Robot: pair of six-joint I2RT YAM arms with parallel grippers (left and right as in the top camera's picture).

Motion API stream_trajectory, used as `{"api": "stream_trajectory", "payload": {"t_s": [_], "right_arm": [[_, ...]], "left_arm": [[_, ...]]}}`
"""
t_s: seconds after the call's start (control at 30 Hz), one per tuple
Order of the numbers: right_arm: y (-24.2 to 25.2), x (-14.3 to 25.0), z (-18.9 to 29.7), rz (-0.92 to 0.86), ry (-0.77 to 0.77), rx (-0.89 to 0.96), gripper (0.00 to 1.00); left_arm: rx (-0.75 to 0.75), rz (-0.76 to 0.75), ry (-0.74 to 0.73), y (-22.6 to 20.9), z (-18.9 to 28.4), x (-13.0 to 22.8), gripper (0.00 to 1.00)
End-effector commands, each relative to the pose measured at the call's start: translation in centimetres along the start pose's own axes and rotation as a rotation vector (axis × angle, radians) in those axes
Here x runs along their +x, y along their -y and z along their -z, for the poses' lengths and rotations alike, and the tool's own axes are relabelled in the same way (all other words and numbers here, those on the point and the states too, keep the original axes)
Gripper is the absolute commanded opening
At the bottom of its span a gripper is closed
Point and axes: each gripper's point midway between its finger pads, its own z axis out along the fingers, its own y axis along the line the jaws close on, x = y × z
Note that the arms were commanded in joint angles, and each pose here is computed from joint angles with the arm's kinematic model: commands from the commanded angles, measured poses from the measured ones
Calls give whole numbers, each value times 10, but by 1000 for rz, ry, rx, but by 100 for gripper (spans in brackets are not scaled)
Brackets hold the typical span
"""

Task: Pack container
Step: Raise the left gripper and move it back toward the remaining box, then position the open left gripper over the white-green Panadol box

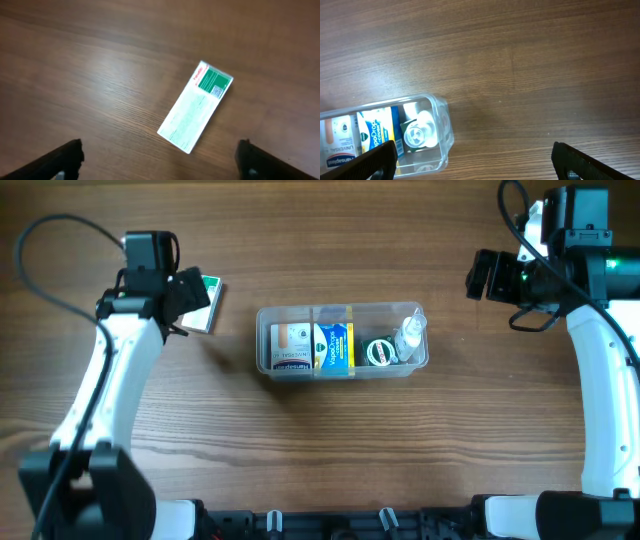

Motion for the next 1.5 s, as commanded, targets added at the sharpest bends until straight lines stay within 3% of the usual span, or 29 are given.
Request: {"api": "stream_trajectory", "payload": {"t_s": [0.0,0.2,0.4,0.8,1.2,1.47], "right_arm": [[-1,-5,7,-3,26,-3,100],[-1,-5,7,-2,26,-3,100],[-1,-5,7,-2,26,-3,100],[-1,-5,7,-2,26,-3,100],[-1,-5,7,-2,26,-3,100],[-1,-5,7,-2,26,-3,100]], "left_arm": [[109,-229,-55,21,-28,10,100],[154,-360,-94,35,-65,23,100],[308,-505,-89,62,-81,34,100],[409,-423,19,55,-95,12,100],[544,-388,-50,62,-115,41,100],[531,-323,-55,56,-122,51,100]]}}
